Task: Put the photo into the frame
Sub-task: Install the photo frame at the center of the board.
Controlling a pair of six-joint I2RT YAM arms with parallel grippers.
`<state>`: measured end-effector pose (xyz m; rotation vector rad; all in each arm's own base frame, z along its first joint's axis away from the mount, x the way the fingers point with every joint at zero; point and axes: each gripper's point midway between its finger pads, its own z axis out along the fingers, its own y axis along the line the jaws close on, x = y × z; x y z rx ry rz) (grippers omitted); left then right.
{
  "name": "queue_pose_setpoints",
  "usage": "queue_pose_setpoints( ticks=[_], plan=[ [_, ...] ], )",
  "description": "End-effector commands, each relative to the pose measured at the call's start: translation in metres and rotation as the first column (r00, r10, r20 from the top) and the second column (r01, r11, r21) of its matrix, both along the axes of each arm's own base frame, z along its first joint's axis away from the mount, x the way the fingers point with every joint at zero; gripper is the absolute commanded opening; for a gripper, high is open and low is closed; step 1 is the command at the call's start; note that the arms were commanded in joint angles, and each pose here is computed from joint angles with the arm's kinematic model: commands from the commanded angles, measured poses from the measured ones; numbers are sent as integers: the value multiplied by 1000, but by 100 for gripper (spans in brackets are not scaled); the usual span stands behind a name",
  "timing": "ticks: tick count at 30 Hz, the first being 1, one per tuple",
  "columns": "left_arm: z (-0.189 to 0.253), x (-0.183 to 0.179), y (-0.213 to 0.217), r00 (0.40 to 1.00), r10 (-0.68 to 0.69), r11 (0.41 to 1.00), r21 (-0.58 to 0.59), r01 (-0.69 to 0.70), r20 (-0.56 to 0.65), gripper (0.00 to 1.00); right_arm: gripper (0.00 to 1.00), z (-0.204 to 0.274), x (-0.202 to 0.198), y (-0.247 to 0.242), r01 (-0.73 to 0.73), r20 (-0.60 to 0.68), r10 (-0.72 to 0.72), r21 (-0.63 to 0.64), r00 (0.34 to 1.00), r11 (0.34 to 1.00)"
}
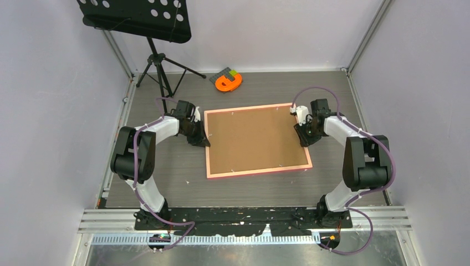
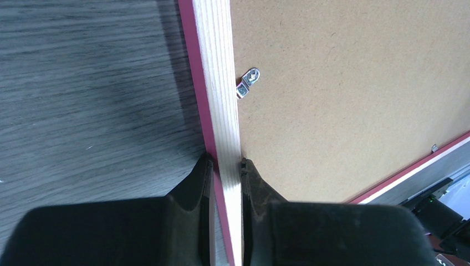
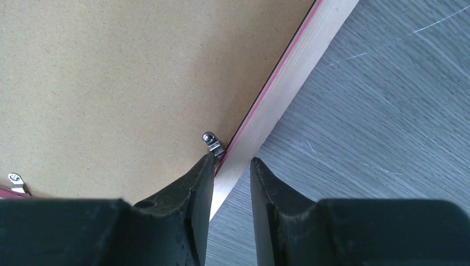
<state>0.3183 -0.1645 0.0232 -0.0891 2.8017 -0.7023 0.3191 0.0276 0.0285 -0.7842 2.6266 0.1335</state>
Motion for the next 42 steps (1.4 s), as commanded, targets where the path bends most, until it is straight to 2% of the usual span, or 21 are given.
queue_pose_setpoints(
  ticks=[1, 10, 12, 17, 21, 29, 42],
  plan=[
    [-34, -42, 1, 984, -71, 997, 20, 76, -162, 0, 34, 19, 16, -1, 6, 112, -5, -10, 994, 1000],
    [-33, -42, 0, 984, -74, 997, 16, 78, -159, 0, 33, 35, 21, 2, 18, 155, -22, 28, 988, 999],
    [-33, -42, 0, 985, -74, 997, 15, 78, -158, 0, 35, 35, 20, 4, 14, 150, -20, 40, 988, 999],
    [-33, -43, -1, 984, -77, 997, 13, 80, -162, 0, 48, 26, 11, 7, -7, 109, 1, 55, 994, 998],
    [-33, -42, -1, 984, -77, 997, 11, 80, -160, 0, 52, 17, 3, 8, -23, 71, 20, 53, 997, 998],
    [-33, -42, -2, 983, -78, 997, 9, 80, -163, 0, 50, 6, 1, 5, -32, 35, 31, 33, 999, 999],
    [-35, -43, -2, 982, -80, 997, 8, 83, -169, 0, 37, 2, 11, 0, -19, 39, 19, 7, 999, 1000]
  ],
)
